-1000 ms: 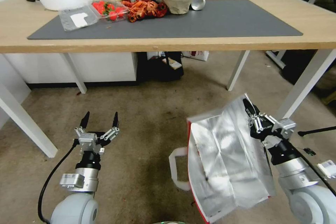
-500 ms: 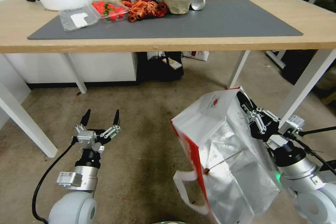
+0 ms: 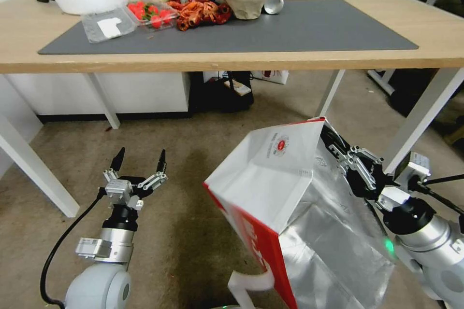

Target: Pick up the food delivery bag from the floor and place it on the table.

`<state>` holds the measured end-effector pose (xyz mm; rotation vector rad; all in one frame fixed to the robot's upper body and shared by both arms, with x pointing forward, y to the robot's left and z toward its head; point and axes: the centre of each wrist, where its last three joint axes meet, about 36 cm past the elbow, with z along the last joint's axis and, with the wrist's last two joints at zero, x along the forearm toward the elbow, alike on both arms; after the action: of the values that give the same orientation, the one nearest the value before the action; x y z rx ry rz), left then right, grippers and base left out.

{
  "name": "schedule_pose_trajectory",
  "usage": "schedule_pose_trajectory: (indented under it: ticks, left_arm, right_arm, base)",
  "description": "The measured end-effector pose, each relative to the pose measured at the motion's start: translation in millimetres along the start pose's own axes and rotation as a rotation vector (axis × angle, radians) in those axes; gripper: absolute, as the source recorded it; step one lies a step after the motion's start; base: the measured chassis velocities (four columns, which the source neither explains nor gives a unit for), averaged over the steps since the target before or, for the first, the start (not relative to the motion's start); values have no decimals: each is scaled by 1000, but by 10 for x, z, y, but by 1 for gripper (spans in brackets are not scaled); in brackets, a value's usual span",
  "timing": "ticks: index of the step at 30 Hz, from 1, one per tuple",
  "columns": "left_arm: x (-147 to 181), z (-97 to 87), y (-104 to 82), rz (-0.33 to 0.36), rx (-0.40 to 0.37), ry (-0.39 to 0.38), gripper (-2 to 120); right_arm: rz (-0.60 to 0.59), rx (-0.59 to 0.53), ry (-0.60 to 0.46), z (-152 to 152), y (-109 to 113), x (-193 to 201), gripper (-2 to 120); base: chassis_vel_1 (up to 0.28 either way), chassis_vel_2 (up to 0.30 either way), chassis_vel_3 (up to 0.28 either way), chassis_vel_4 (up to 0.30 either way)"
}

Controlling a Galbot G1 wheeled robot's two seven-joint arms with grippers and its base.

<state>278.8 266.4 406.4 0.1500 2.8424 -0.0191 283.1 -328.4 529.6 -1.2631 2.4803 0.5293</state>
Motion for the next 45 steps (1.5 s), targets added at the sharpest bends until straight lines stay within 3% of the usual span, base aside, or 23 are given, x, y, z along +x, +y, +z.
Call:
schedule_pose_trajectory:
  ticks: [6,19,39,45]
  left_arm:
    - [-11,1,8,3,-10,-5,100]
    - [34,-3,26,39,-22,2,100]
    - [82,-322,-37,-5,-100,78,100]
    - [106,-330,-44,-20,-107,90,100]
  right_arm:
    - [-139,-49,17,-97,-63,63,0]
    - [-230,-58,34,-121,-166,171,0]
    - [-236,-42,40,-116,-231,240,0]
    - [-239,-36,40,-114,-245,254,0]
  base:
    - [0,0,0,0]
    - [0,0,0,0]
    - [0,0,0,0]
    - [0,0,0,0]
